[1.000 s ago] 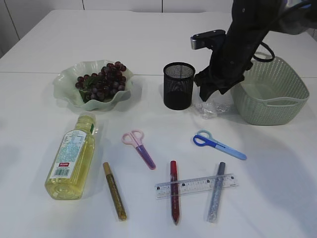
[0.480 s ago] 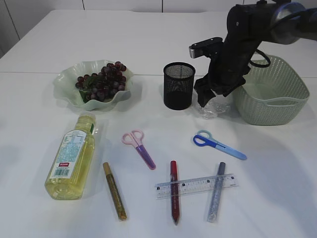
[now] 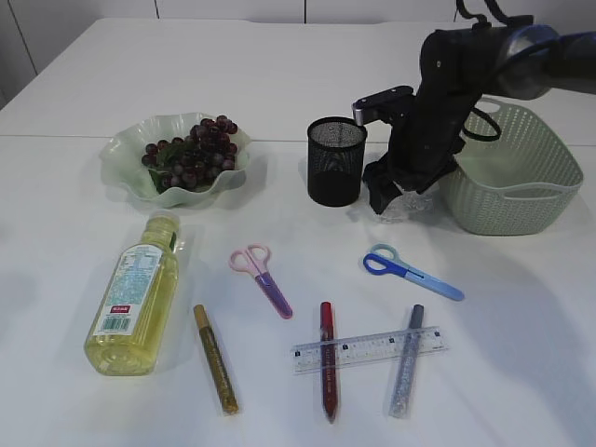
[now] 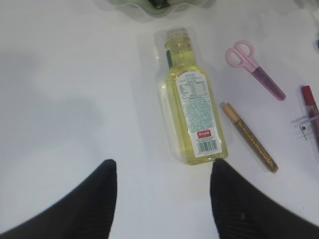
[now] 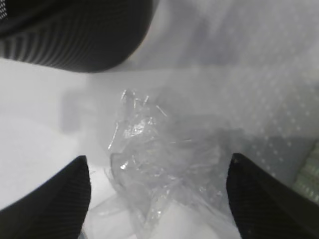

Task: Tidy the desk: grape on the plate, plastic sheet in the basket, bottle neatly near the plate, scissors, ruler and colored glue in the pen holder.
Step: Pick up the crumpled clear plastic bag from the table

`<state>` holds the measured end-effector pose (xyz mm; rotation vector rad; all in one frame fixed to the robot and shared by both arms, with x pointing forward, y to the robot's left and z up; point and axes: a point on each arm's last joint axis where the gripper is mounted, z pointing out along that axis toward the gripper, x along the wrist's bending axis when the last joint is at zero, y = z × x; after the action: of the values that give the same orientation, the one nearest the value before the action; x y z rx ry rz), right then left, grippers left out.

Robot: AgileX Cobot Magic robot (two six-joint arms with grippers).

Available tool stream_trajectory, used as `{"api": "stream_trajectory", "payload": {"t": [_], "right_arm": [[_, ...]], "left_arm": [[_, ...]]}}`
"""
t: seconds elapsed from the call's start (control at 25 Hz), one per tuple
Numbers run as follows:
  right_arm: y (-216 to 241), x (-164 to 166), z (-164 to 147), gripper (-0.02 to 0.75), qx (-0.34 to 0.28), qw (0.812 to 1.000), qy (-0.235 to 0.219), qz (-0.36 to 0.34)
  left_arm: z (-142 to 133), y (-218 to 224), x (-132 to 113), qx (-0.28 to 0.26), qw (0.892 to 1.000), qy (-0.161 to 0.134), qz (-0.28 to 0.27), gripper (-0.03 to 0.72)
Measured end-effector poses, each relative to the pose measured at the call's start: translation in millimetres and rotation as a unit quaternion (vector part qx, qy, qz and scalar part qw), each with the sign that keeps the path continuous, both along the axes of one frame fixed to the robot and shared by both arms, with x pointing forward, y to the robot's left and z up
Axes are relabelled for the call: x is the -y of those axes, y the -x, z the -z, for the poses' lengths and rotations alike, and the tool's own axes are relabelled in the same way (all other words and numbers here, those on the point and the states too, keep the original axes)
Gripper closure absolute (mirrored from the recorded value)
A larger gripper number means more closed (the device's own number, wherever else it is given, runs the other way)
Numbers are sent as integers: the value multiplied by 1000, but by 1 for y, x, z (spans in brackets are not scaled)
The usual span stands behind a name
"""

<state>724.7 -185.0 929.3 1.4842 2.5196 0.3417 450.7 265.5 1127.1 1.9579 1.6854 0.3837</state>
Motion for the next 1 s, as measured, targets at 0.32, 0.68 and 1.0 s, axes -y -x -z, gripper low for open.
{"api": "stream_trajectory", "payload": {"t": [0.32, 0.68, 1.0], "right_arm": [[-2, -1, 9, 82, -3, 1000, 3, -2], [-2, -1, 15, 137, -7, 1000, 5, -2], [-2, -1, 15, 232, -7, 1000, 5, -2]], "left_arm": [[0, 0, 0, 0, 1000, 0, 0, 253], [0, 0, 0, 0, 1000, 0, 0, 253], [0, 0, 0, 1, 1000, 0, 0, 253]]}}
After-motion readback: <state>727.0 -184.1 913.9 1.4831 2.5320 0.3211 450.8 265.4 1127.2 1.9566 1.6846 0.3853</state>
